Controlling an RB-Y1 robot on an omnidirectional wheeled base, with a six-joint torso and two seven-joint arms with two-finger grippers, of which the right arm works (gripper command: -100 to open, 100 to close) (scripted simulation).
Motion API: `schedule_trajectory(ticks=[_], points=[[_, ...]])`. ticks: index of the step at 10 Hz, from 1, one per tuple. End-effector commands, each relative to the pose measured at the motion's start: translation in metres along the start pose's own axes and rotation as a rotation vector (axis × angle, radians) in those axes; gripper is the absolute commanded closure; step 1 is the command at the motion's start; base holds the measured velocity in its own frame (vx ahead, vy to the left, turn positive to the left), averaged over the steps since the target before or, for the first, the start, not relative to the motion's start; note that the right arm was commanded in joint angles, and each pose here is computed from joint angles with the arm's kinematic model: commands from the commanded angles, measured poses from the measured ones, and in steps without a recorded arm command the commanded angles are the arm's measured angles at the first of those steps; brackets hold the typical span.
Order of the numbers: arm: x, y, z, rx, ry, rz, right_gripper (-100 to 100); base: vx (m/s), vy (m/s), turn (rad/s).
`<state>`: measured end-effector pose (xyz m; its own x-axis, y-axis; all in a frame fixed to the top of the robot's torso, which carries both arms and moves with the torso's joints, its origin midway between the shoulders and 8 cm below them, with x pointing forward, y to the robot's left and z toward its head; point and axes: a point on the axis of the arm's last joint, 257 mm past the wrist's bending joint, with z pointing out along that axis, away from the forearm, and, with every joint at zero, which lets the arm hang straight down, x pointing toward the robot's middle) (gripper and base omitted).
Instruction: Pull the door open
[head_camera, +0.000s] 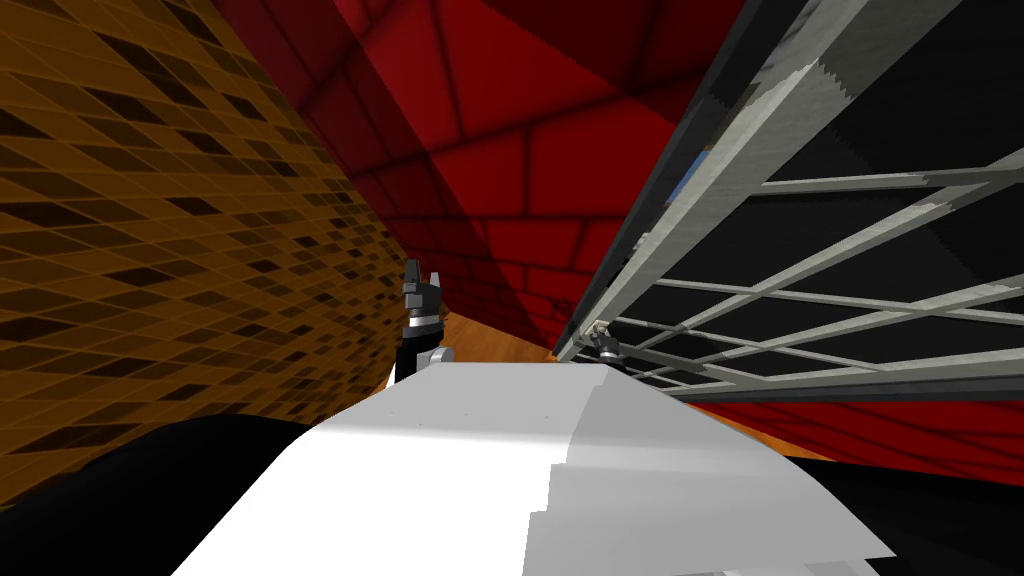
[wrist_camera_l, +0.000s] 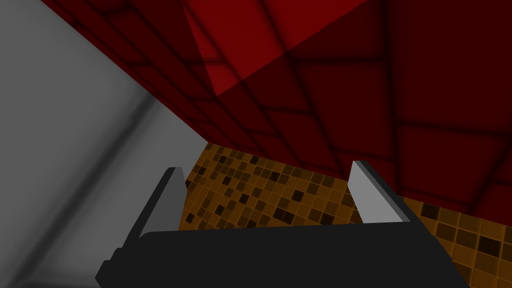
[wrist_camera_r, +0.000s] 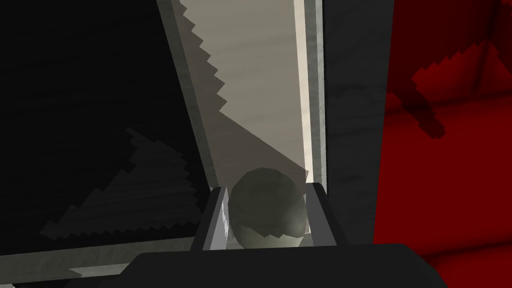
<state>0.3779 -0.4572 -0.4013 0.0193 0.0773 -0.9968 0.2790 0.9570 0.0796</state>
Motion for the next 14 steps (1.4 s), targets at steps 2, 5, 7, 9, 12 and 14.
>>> schedule_trajectory(ticks=[2,5,7,9,12,14], points=[[-0.0007,0.0022,0.0012,-0.002,-0.004,0.083,100,-0.026,-0.013,0.022],[-0.0014,0.0038,0.0027,-0.003,-0.007,0.173,100,-0.026,-0.009,0.018],[-0.0017,0.0045,0.0034,-0.003,-0.008,0.211,100,-0.026,-0.008,0.018],[-0.0023,0.0059,0.0046,-0.004,-0.01,0.281,100,-0.025,-0.006,0.019],[-0.0029,0.0074,0.006,-0.005,-0.013,0.365,100,-0.025,-0.01,0.019],[-0.0033,0.0082,0.0068,-0.006,-0.014,0.408,100,-0.031,-0.012,0.023]])
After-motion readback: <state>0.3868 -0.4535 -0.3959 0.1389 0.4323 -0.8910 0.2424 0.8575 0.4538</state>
